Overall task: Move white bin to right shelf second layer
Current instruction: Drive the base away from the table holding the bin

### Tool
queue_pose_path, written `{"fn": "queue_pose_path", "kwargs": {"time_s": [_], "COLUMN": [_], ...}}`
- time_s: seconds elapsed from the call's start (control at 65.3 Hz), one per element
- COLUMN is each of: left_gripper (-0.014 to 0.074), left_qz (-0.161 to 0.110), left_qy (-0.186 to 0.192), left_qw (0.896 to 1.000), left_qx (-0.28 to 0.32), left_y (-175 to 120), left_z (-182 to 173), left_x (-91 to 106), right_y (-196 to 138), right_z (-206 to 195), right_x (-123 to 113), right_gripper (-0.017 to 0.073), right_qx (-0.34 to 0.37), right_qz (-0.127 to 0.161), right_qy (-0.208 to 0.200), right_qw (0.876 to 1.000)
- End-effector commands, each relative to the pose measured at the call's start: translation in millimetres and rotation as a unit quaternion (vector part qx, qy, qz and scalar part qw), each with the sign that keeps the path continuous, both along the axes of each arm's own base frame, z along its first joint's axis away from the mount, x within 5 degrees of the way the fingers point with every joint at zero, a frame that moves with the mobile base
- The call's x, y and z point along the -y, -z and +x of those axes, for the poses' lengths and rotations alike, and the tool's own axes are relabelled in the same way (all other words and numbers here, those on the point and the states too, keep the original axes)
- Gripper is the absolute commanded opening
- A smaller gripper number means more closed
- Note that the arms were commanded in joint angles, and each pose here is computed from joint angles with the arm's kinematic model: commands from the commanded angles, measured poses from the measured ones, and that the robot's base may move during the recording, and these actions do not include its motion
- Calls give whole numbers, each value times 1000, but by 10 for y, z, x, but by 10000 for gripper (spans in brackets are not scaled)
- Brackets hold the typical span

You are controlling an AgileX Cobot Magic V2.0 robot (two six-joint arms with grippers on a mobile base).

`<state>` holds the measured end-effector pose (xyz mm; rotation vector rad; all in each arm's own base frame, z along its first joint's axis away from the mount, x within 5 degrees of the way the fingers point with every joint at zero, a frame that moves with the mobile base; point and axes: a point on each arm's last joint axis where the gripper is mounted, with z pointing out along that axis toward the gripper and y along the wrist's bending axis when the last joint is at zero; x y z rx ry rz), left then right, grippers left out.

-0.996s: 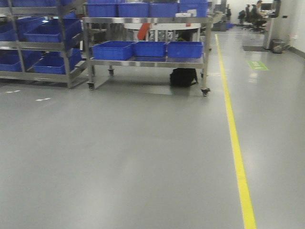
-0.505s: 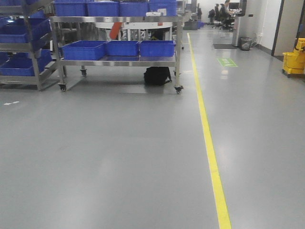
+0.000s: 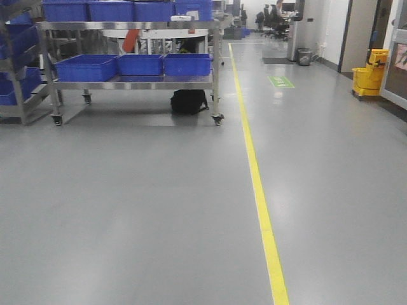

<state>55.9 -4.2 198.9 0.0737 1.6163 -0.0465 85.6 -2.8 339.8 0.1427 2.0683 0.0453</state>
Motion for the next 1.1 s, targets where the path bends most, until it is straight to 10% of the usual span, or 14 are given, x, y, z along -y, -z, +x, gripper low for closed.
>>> {"fn": "queue_pose_path", "kwargs": {"time_s": [0.0, 1.087], "left_gripper": [85, 85], "left_qz": [-4, -4], "left_qy": [2, 2], "left_qw": [999, 999], "left_qx": [32, 32], "left_y": [37, 37], "left_z": [4, 4], "left_x": [3, 3], "right_y": [-162, -162], "right_z": [25, 25], "right_x": [4, 4], "right_gripper": [56, 56], "right_qx": [58, 58], "right_qz": [-2, -2], "right_qy": [2, 2], "right_qw": [998, 998]}}
